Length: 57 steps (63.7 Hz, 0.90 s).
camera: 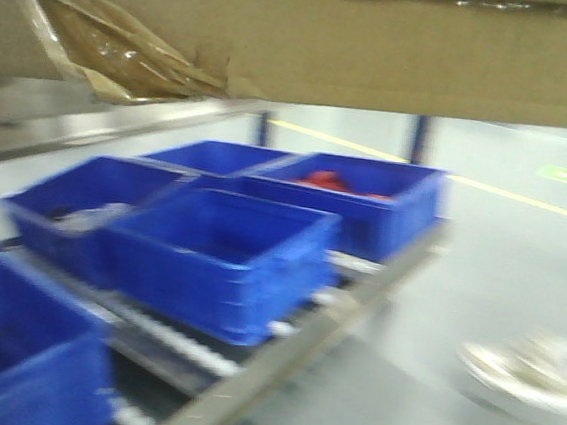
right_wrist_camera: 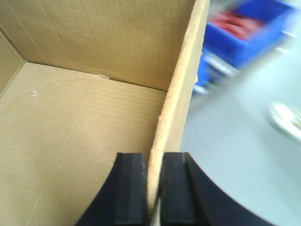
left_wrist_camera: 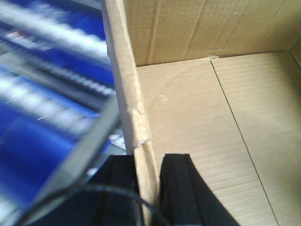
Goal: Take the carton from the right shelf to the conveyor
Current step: 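Hold the carton in both grippers while the base drives to the conveyor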
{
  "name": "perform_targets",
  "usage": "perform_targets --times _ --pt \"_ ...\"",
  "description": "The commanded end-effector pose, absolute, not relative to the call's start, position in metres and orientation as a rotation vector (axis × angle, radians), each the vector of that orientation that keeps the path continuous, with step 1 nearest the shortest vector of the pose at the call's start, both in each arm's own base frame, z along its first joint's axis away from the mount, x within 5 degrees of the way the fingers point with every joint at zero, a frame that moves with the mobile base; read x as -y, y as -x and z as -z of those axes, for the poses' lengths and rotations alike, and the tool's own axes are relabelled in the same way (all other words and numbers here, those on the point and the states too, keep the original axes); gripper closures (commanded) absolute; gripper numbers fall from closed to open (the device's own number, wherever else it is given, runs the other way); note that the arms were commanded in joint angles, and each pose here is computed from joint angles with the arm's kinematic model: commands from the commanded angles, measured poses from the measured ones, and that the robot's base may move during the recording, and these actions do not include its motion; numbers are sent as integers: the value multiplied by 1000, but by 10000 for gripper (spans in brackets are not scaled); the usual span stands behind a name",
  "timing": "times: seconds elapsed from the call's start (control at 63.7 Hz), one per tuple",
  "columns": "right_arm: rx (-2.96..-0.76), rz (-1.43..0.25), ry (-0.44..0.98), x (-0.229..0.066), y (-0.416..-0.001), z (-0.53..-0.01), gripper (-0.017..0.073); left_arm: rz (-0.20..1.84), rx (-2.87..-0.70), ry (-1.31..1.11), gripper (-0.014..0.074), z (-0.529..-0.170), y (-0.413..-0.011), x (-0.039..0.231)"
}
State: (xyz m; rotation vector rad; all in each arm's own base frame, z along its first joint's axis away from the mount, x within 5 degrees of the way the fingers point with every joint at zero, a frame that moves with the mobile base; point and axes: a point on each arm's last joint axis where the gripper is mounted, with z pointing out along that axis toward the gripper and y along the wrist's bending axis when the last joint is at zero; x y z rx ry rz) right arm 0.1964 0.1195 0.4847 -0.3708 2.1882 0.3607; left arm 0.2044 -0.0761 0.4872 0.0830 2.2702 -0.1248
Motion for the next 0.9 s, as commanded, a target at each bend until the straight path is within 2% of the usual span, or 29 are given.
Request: perform_targets --times 0.0,0.88 --pt "-2131 -376 379 -119 -196 -490 627 172 -2215 -100 611 -494 -202 79" --pt "-2131 -376 379 -119 -196 -490 627 172 -2215 -100 611 -494 -202 79"
